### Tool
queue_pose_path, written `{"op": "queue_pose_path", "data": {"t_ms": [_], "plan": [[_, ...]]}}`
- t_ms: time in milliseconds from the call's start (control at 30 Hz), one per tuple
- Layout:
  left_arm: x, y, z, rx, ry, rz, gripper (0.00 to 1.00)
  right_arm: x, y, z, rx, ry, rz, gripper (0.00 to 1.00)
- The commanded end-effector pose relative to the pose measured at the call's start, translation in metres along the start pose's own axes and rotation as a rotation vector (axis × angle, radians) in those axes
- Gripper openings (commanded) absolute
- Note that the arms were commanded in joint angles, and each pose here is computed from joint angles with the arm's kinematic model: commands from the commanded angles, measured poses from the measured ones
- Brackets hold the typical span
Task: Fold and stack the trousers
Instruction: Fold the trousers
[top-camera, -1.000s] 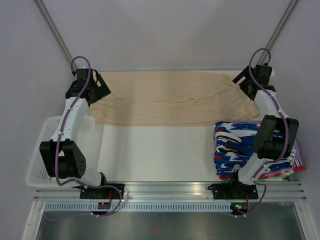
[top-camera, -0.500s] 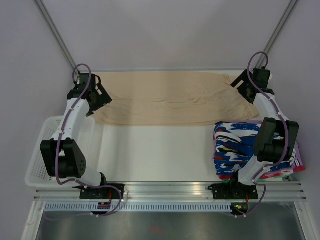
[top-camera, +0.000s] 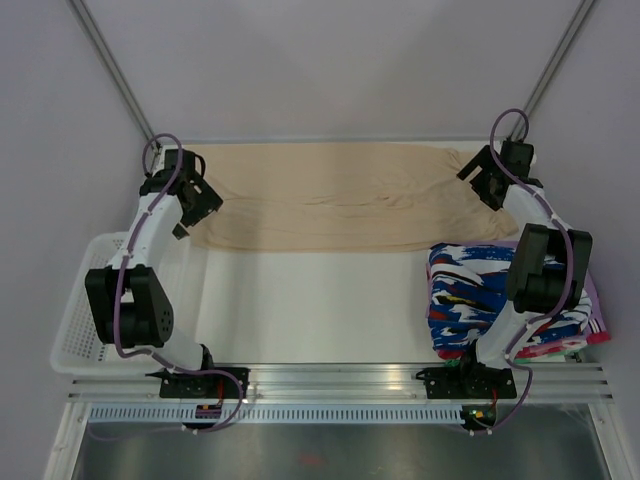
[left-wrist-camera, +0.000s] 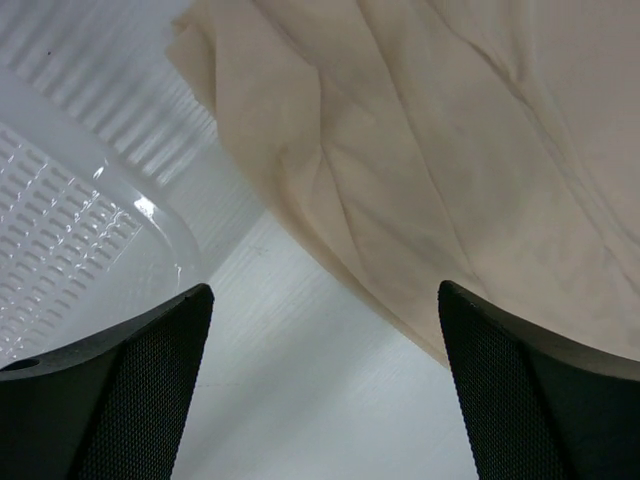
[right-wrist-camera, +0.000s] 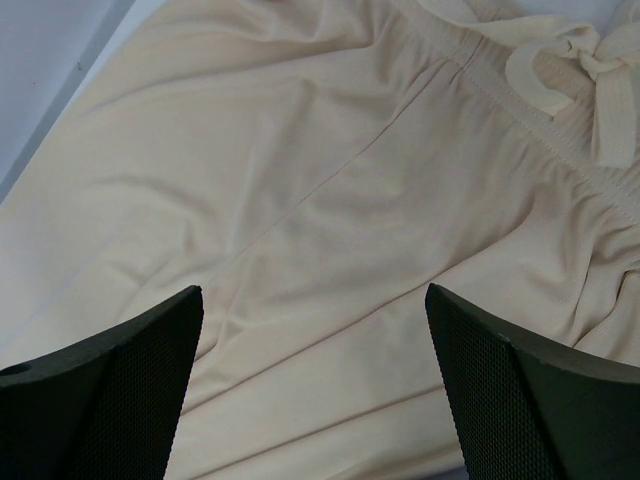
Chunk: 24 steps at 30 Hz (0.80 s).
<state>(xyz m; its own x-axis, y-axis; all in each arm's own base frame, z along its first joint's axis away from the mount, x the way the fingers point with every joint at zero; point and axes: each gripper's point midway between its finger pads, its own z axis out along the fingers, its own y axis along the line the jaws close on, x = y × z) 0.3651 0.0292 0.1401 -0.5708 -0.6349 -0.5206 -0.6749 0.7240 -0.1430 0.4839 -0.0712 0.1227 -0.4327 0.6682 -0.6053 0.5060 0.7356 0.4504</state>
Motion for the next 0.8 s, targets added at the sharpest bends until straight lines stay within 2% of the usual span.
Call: {"op": "queue_pose_path", "data": {"t_ms": [0,133,167,300,500,767], "plan": [[-0.053,-0.036,-0.013,0.109,-0.149,-0.053,0.98,-0.013,0.016,0.001,-0.053,-0.029,-0.001,0.98],[-0.072,-0.050,0.019,0.083,-0.143,-0.077,0.98,-0.005,0.012,0.008,-0.045,-0.009,0.001,0.98],[-0.062,-0.052,0.044,0.059,-0.083,-0.072,0.97,-0.005,0.012,0.009,-0.043,-0.006,0.002,0.98],[-0.072,-0.052,0.077,-0.010,-0.035,-0.143,0.89,0.000,0.008,0.016,-0.033,0.009,0.009,0.98],[-0.062,0.000,0.104,-0.192,0.065,-0.303,0.87,0.005,-0.001,0.025,0.005,0.013,0.030,0.98],[-0.031,0.053,0.101,-0.394,0.126,-0.347,0.88,0.011,-0.021,0.029,0.093,0.025,0.064,0.98]]}}
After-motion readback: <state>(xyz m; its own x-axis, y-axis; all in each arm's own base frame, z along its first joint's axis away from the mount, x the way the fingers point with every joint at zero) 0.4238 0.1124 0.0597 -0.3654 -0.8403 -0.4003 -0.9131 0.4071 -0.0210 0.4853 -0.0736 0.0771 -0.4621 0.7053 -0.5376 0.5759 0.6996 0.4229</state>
